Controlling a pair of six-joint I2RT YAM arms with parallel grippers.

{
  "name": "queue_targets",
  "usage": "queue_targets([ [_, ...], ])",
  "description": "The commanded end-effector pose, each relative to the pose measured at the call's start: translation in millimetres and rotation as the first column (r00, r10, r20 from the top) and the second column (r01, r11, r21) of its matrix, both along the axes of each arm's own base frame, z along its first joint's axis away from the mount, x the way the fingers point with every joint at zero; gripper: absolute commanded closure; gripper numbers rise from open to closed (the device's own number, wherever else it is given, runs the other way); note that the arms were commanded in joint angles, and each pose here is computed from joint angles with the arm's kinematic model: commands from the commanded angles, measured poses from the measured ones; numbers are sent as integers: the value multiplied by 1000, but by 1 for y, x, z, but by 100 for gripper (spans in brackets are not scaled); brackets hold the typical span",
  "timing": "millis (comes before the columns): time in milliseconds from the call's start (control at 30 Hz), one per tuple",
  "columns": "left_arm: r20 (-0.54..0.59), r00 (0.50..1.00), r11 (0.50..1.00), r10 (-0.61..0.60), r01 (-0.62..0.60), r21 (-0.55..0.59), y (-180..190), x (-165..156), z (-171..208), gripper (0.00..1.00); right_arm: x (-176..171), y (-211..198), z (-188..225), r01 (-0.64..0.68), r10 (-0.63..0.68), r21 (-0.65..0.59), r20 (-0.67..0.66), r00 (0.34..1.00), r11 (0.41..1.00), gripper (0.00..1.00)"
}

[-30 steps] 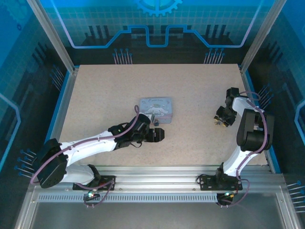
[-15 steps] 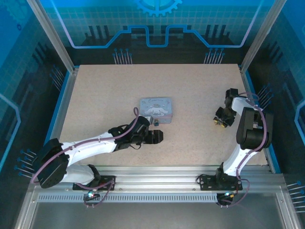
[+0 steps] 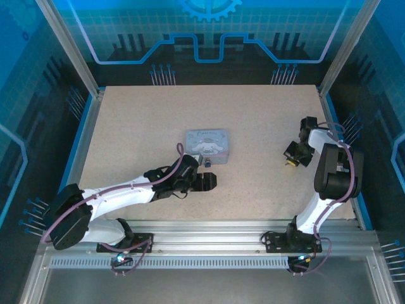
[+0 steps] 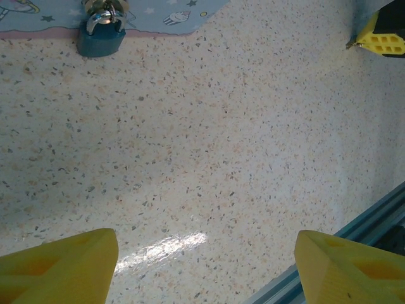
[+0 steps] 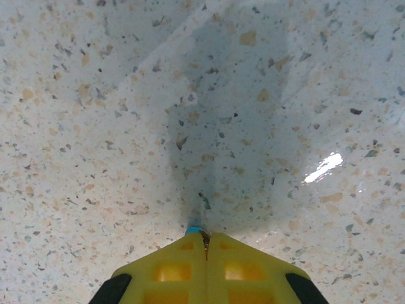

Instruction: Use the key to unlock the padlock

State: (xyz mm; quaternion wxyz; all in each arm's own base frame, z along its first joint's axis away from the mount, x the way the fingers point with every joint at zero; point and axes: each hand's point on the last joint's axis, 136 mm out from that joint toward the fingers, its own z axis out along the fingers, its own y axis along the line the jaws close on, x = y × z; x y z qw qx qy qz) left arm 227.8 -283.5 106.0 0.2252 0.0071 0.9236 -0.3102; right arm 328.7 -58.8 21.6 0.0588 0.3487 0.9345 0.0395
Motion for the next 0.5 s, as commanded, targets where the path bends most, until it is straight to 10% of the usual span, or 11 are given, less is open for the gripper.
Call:
queue_targets([
  [0, 7, 1000, 1000, 9, -9, -7, 1, -2, -1, 25, 2, 11, 13, -16, 12, 56, 59, 998, 998, 100],
  [233, 66, 998, 998, 10, -6, -61, -2, 4, 27, 24, 8, 52, 78, -136, 91, 148, 274, 957, 980, 100],
  [467, 130, 992, 975, -3, 32, -222, -5, 19, 84, 23, -1, 134, 170, -453, 262, 216, 577, 774, 865, 100],
])
